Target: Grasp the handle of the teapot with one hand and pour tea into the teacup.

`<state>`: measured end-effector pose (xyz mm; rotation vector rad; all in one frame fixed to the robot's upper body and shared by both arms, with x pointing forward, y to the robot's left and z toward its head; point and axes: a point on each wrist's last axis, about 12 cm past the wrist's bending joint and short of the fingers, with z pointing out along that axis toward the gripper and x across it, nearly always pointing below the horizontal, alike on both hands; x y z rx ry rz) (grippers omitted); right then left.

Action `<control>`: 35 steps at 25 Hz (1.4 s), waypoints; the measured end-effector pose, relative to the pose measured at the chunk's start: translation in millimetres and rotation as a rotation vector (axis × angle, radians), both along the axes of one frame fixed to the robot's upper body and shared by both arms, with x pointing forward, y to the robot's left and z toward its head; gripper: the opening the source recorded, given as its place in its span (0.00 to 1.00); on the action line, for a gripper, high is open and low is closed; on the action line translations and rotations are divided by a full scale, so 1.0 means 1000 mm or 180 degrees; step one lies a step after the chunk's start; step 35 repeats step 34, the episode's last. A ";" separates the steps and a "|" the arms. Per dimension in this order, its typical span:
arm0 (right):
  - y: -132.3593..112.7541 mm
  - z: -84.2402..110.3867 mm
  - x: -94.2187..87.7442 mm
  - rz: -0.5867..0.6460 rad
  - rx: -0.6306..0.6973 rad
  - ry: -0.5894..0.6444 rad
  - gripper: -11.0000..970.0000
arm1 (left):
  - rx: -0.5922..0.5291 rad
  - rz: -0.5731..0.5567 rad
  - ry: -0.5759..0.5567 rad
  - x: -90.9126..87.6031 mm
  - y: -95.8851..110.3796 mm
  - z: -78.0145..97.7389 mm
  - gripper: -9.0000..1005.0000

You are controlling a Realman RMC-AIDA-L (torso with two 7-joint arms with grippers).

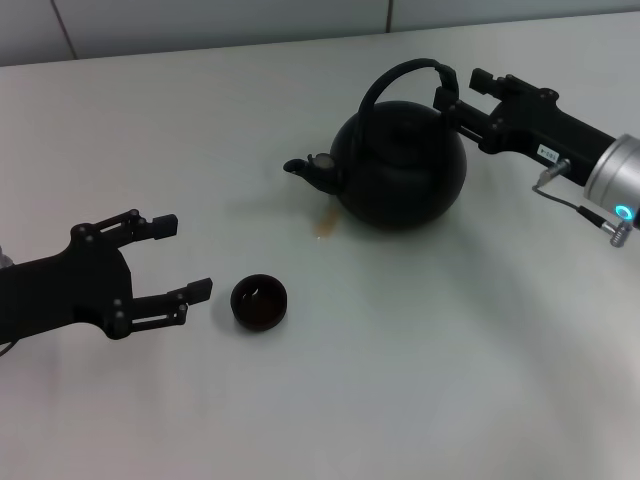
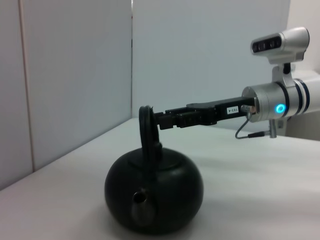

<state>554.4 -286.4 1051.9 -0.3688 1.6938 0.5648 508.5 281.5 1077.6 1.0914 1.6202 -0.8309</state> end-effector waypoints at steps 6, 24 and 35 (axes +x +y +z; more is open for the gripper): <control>-0.002 0.003 -0.015 0.0159 0.0055 -0.0182 0.65 | -0.0131 -0.0106 -0.0029 -0.005 0.000 0.004 0.84; 0.011 0.002 -0.096 0.1610 0.0028 -0.0789 0.65 | -0.0463 -0.0594 -0.0065 -0.029 -0.003 0.012 0.84; 0.004 -0.008 -0.122 0.1638 -0.0074 -0.0761 0.65 | -0.0567 -0.0655 -0.0021 -0.044 0.000 0.006 0.84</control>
